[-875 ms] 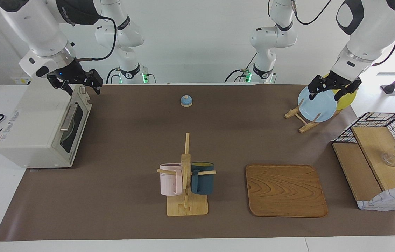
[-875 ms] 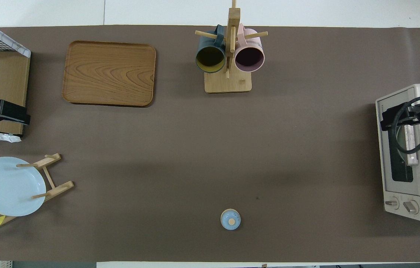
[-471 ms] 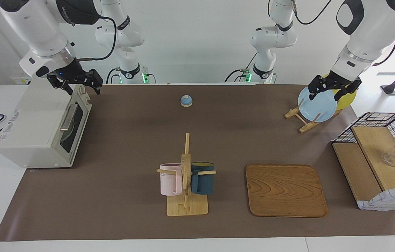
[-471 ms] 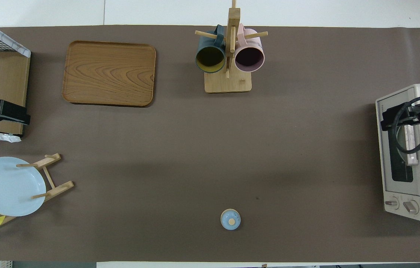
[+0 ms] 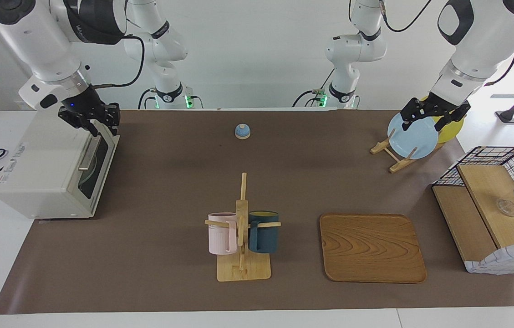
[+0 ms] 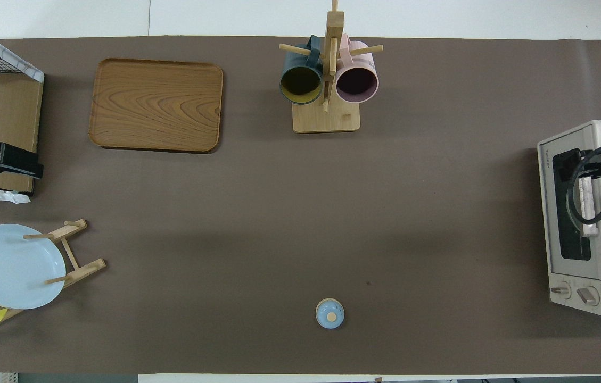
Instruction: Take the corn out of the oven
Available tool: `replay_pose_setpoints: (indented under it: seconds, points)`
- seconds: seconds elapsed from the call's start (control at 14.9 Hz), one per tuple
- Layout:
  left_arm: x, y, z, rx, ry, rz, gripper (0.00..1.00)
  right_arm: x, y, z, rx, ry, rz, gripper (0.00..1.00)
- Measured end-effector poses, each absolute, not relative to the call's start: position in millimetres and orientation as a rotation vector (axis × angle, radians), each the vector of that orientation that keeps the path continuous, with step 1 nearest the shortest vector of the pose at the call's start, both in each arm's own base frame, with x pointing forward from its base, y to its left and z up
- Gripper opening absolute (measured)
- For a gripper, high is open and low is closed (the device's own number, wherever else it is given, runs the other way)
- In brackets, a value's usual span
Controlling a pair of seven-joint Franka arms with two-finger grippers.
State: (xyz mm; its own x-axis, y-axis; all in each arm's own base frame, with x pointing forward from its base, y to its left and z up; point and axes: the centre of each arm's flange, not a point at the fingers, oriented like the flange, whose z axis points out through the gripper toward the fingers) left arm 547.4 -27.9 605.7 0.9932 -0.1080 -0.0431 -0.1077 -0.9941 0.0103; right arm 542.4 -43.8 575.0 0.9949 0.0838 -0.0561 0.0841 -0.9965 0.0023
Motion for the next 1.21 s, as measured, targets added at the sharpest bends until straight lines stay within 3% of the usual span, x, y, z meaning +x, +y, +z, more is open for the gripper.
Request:
replay_pose_setpoints:
  seconds: [0.27, 1.21]
  points:
    - [547, -28, 606, 3.128, -0.169, -0.068, 1.0, 531, -70, 530, 3.058, 0.168, -0.002, 0.01]
    - [547, -28, 606, 3.128, -0.169, -0.068, 1.0, 522, -110, 474, 3.02, 0.156, -0.08, 0.01]
